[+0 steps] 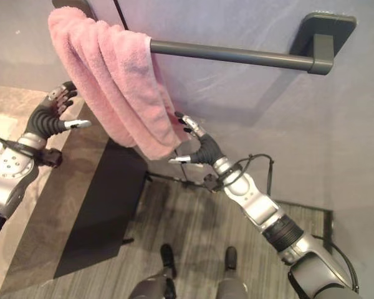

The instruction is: Put brush and paste in cup on sink, flatten towel.

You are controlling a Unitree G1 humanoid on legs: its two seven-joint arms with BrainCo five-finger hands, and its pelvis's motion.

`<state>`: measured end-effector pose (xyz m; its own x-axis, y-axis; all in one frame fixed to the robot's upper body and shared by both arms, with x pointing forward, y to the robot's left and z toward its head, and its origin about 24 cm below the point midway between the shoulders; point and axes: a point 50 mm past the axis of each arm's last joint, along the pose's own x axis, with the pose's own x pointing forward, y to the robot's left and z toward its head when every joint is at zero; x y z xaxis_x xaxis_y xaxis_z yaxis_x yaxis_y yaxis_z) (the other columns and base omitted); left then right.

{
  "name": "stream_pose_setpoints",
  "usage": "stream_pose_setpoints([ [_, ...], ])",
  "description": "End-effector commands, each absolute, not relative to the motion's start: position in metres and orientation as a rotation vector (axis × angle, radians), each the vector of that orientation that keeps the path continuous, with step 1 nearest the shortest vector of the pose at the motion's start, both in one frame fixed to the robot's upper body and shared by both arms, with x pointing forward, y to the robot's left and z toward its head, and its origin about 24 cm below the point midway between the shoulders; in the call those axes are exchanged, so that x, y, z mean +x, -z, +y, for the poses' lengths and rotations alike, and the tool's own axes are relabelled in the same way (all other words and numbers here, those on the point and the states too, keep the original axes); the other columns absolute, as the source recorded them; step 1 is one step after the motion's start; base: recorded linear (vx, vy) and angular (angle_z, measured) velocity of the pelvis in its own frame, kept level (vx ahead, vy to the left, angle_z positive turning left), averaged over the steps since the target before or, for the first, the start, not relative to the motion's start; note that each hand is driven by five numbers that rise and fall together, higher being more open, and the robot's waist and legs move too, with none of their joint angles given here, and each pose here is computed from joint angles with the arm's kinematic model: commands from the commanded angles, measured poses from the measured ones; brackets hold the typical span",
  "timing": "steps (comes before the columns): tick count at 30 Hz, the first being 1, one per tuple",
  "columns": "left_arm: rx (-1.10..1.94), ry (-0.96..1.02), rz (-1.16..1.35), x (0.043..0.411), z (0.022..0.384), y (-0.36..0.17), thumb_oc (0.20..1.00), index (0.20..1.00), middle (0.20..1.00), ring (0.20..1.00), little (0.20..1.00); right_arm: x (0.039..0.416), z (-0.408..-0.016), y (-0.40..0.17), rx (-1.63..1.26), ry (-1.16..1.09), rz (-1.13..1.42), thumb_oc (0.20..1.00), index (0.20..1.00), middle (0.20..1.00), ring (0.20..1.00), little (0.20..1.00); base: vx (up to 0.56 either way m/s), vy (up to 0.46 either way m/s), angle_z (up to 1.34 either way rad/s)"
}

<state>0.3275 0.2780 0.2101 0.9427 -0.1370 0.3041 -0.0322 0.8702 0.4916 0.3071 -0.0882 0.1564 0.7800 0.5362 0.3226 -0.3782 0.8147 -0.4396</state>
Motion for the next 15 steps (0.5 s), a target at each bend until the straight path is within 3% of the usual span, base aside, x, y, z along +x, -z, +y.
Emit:
stream_pose_setpoints([
  [1,0.594,-0.022,-0.451,0.327,0.29,-0.254,1.0,1.0,1.0,1.0,1.0,0.306,-0.069,-0.177,-0.278,-0.553,-0.536,1.0,1.0,1.0,1.0,1.0,0.0,0.0,0.0],
  [15,0.514,-0.026,-0.523,0.347,0.268,-0.275,1.0,1.0,1.0,1.0,1.0,0.307,-0.057,-0.188,-0.259,-0.579,-0.568,1.0,1.0,1.0,1.0,1.0,0.0,0.001,0.0],
])
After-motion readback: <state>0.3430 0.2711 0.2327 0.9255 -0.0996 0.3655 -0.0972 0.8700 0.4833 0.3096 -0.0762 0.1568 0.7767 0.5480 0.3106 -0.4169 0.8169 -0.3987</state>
